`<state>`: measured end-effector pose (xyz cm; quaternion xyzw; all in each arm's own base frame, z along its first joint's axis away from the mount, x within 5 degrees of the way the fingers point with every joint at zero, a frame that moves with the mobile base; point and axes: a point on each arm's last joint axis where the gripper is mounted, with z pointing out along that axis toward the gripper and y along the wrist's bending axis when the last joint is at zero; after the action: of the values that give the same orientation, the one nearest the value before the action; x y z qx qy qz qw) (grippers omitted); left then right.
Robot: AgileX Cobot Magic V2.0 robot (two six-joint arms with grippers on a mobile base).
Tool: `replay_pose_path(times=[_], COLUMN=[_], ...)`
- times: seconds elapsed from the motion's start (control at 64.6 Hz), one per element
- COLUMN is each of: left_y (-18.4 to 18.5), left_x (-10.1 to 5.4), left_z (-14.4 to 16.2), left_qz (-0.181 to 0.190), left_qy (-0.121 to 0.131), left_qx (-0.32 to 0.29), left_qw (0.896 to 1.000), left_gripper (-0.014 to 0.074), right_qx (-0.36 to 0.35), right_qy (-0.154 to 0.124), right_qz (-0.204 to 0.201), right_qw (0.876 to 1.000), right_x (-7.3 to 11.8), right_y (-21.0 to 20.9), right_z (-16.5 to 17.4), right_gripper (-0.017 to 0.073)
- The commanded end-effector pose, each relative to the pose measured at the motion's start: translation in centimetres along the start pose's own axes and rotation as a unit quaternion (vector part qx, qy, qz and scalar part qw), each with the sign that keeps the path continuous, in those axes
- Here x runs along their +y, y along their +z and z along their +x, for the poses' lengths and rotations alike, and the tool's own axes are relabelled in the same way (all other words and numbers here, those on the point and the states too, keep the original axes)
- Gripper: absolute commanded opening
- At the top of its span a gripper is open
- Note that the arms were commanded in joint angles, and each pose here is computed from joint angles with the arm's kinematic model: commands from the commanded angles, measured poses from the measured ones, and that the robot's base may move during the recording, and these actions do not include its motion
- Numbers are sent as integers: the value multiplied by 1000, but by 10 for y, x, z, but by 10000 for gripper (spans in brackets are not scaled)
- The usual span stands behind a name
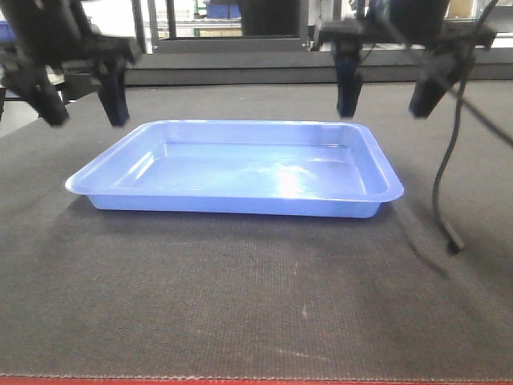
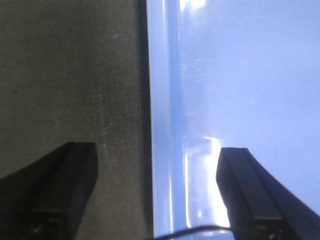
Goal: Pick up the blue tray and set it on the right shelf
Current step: 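Lower both grippers onto the tray rims and close them, then lift the tray off the table with both grippers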
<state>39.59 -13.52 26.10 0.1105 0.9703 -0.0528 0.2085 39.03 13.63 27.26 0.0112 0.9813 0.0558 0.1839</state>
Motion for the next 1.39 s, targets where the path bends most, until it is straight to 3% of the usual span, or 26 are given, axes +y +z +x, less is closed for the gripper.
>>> replay_pose_path(times=[0.0, 0.232, 0.589, 0.728, 0.914, 0.976, 1.162, 1.378], left_y=[-17, 7, 16, 17, 19, 19, 8, -45], left_x=[-3, -4, -6, -6, -7, -7, -7, -10], left_z=[-14, -20, -17, -17, -15, -13, -12, -15], left_qz=[12, 18, 27, 29, 32, 32, 27, 25], left_qy=[-11, -18, -26, -28, -31, -31, -26, -11], left_qx=[-46, -26, -11, -10, 3, 13, 48, 31], left_qw=[999, 999, 999, 999, 999, 999, 998, 999], left_gripper=[402, 402, 384, 261, -63, -30, -45, -45], right_qx=[-42, -22, -8, -6, -1, 2, -5, -58], right_qy=[2, 5, 6, 6, 6, 6, 6, 7], right_qz=[-15, -13, -9, -8, -6, -5, -8, -28], right_qw=[999, 1000, 1000, 1000, 1000, 1000, 1000, 998], right_x=[3, 5, 5, 5, 5, 5, 4, 2], right_y=[-16, 12, 30, 31, 31, 31, 12, -52], right_z=[-10, -11, -10, -10, -9, -8, -9, -6], right_gripper=[611, 611, 607, 453, 34, 66, 57, 57])
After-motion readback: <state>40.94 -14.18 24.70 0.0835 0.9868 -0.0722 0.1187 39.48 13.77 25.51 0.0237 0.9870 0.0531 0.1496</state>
